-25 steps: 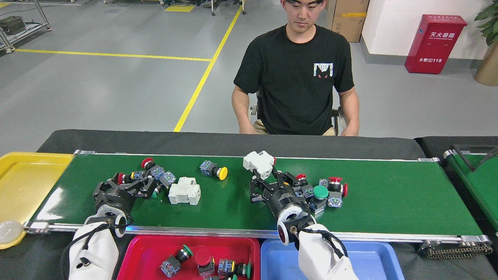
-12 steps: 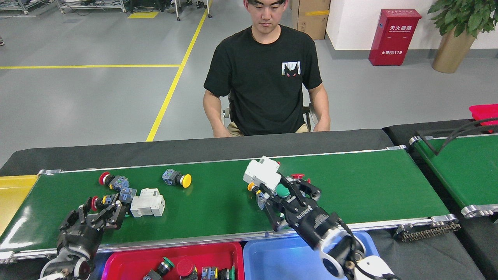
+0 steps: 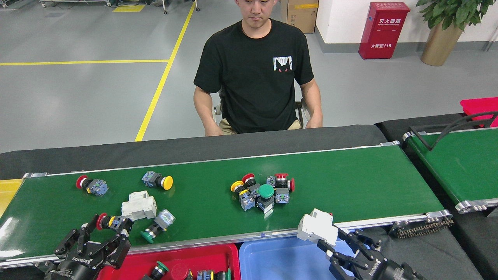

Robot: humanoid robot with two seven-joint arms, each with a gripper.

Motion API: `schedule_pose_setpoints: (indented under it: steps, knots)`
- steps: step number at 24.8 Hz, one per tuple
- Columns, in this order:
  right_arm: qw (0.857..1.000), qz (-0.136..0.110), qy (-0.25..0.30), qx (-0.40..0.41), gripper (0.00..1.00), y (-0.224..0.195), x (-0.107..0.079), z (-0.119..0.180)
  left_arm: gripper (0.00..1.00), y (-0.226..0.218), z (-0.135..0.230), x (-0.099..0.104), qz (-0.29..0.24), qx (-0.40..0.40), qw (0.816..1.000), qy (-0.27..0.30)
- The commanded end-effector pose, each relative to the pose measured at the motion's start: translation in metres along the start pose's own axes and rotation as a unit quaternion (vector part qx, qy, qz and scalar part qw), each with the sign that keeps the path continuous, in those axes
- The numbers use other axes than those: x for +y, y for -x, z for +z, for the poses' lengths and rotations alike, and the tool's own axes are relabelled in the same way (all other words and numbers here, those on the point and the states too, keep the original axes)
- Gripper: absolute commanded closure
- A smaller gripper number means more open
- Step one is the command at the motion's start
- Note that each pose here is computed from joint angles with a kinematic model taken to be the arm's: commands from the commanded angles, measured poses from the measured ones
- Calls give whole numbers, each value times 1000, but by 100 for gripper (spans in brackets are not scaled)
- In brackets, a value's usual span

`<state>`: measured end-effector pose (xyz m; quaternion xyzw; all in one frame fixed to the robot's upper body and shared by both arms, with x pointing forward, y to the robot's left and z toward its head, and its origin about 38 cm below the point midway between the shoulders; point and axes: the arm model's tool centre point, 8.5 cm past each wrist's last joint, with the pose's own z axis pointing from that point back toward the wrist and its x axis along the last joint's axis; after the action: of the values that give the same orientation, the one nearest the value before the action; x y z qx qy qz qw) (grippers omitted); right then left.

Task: Pick switch part from conveyor to tray

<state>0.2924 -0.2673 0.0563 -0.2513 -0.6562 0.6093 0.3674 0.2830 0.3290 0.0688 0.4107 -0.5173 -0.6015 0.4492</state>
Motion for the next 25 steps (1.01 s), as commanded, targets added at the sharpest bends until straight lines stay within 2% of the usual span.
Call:
schedule_pose_setpoints:
  steps: [1, 3, 4, 5, 6, 7, 8, 9, 10, 14, 16, 17, 18, 20, 21, 22, 25]
  knots:
    - [1000, 6, 11, 2, 81, 5, -8, 6, 82, -14, 8, 4, -7, -52, 999, -6]
    - [1000, -2, 11, 7, 83, 6, -7, 12, 74, -23, 17, -6, -4, -84, 996, 9]
    - [1000, -6, 7, 9, 83, 6, -4, 16, 56, -27, 22, -10, -2, -96, 995, 17]
    - [1000, -7, -2, 11, 83, 7, 0, 24, 21, -28, 25, -14, 1, -96, 995, 22]
    - [1000, -6, -7, 17, 83, 10, 1, 30, 0, -31, 25, -14, 7, -95, 995, 18]
    - [1000, -6, -11, 23, 82, 11, 3, 35, 0, -35, 25, -15, 13, -99, 995, 15]
    - [999, -10, -16, 31, 71, 12, 7, 43, 0, -38, 25, -16, 19, -101, 995, 14]
    - [999, -11, -17, 37, 31, 13, 7, 47, 0, -39, 25, -17, 20, -103, 994, 13]
    - [999, -11, -16, 40, 0, 14, 7, 48, 0, -40, 26, -17, 21, -104, 994, 14]
    - [999, -12, -13, 50, 0, 16, 7, 52, 0, -38, 27, -18, 23, -94, 995, 13]
    - [998, -17, -1, 59, 0, 16, 5, 51, 0, -24, 31, -17, 27, -52, 998, 9]
    - [997, -28, 14, 69, 0, 13, 6, 48, 0, -8, 36, -16, 30, -6, 999, 6]
    - [996, -43, 30, 77, 0, 6, 9, 42, 0, 11, 44, -15, 30, 46, 998, 5]
    - [995, -54, 48, 75, 1, -11, 9, 25, 0, 51, 70, -14, 22, 132, 991, 8]
    - [994, -46, 49, 91, 1, -13, 5, 18, 0, 65, 87, -17, 18, 159, 987, 16]
    - [988, -37, 49, 141, 1, -8, 1, 14, 0, 74, 106, -24, 19, 179, 983, 29]
    - [971, -41, 57, 227, 3, -16, -2, -4, 0, 75, 139, -35, 13, 194, 980, 46]
